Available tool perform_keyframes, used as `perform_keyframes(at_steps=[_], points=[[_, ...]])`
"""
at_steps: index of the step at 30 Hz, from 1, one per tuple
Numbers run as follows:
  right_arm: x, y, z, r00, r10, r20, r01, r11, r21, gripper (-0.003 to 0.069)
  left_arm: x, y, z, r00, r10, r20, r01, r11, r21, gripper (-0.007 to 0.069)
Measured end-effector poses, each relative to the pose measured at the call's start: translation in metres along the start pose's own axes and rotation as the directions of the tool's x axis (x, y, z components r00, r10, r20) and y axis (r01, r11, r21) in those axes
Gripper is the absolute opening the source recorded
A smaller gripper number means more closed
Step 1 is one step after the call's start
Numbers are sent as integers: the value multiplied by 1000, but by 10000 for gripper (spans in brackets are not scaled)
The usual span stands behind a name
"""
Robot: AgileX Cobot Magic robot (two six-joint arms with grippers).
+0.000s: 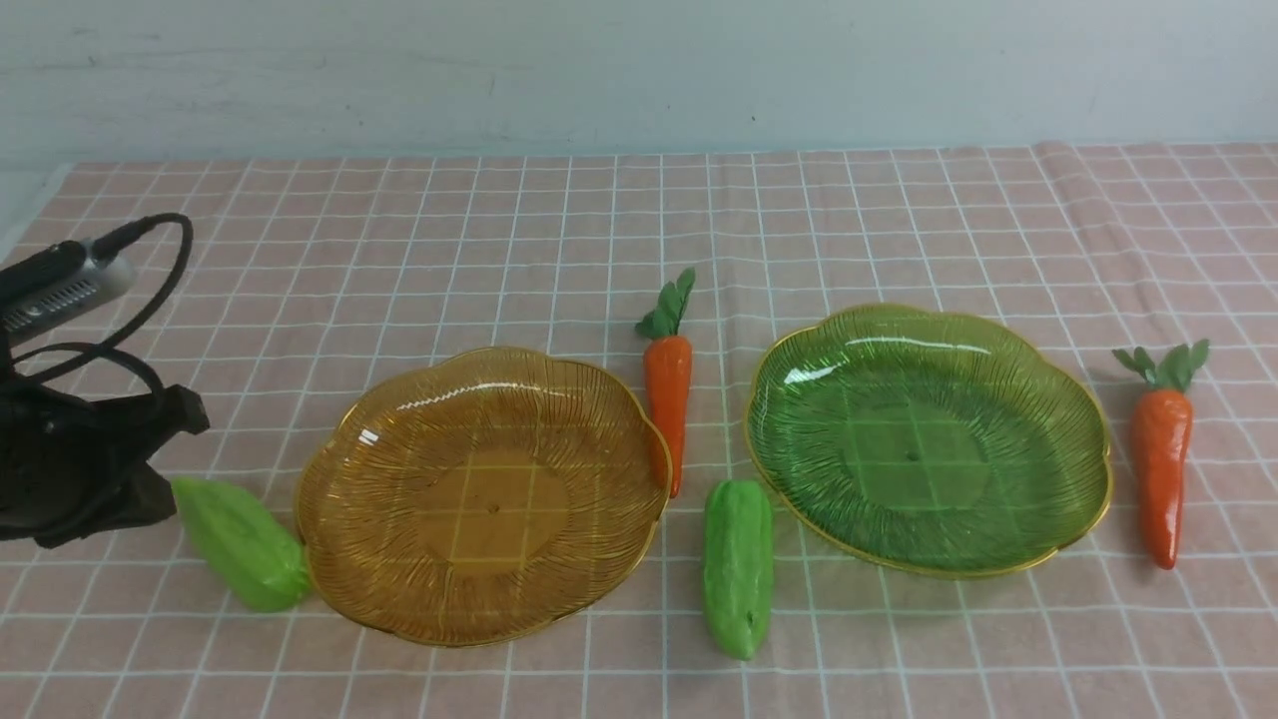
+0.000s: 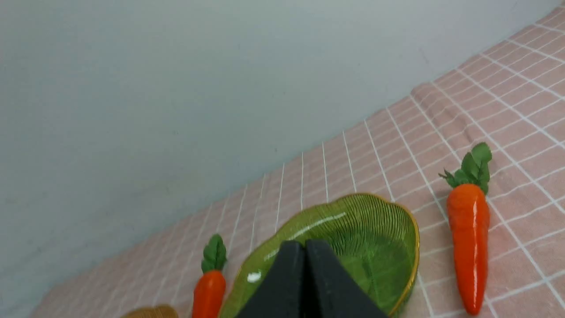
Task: Put different types of vegetables on the plate.
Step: 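Put the green cucumber next to the left plate into that plate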
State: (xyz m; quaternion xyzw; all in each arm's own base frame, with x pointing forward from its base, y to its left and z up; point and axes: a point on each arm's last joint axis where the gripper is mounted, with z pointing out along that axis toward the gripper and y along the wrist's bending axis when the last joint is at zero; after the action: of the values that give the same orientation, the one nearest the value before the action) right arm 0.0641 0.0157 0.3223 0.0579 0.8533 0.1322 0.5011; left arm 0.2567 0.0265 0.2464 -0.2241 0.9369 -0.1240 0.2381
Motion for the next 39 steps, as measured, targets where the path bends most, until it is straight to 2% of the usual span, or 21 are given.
perform_keyframes(at_steps=[5,8,11,12,14,16,20,26,30,32,35,37,39], points=[[-9,3,11,991,-49,-123,47,999,-18,-15,-13,2,23,1000,-4,-9,4,1000,-11,71],[-9,5,14,987,-43,-152,38,999,-39,-15,-17,6,40,1000,-11,-3,11,1000,-26,219],[-9,6,14,987,-56,-151,49,998,-50,-15,-20,9,57,999,-43,-1,43,999,-32,454],[-9,6,14,987,-59,-150,52,997,-52,-15,-20,10,63,998,-58,-6,58,998,-32,511],[-9,6,14,987,-62,-150,54,997,-53,-15,-19,13,73,997,-79,-22,78,996,-38,594],[-9,6,14,987,-64,-149,56,997,-53,-15,-19,16,82,995,-89,-37,87,995,-48,626],[-9,6,14,987,-62,-149,54,997,-55,-15,-17,20,98,992,-116,-58,112,992,-61,608],[-11,4,15,988,-60,-140,57,998,-27,-15,-22,24,95,995,-82,-51,78,994,-79,318],[-18,-4,25,983,-31,-181,44,997,67,-15,-33,23,76,999,13,-52,-18,995,-101,294],[-27,-10,37,975,-15,-222,44,991,128,-15,-42,14,61,999,41,-29,-43,995,-86,293],[-45,-18,66,956,10,-292,51,978,200,-15,-53,-21,32,981,194,20,-193,981,-12,293],[-54,-21,86,943,32,-330,45,973,224,-15,-50,-45,25,955,295,28,-296,954,39,293],[-59,-25,112,920,60,-386,39,969,243,-15,-37,-77,25,906,423,29,-423,900,100,293]])
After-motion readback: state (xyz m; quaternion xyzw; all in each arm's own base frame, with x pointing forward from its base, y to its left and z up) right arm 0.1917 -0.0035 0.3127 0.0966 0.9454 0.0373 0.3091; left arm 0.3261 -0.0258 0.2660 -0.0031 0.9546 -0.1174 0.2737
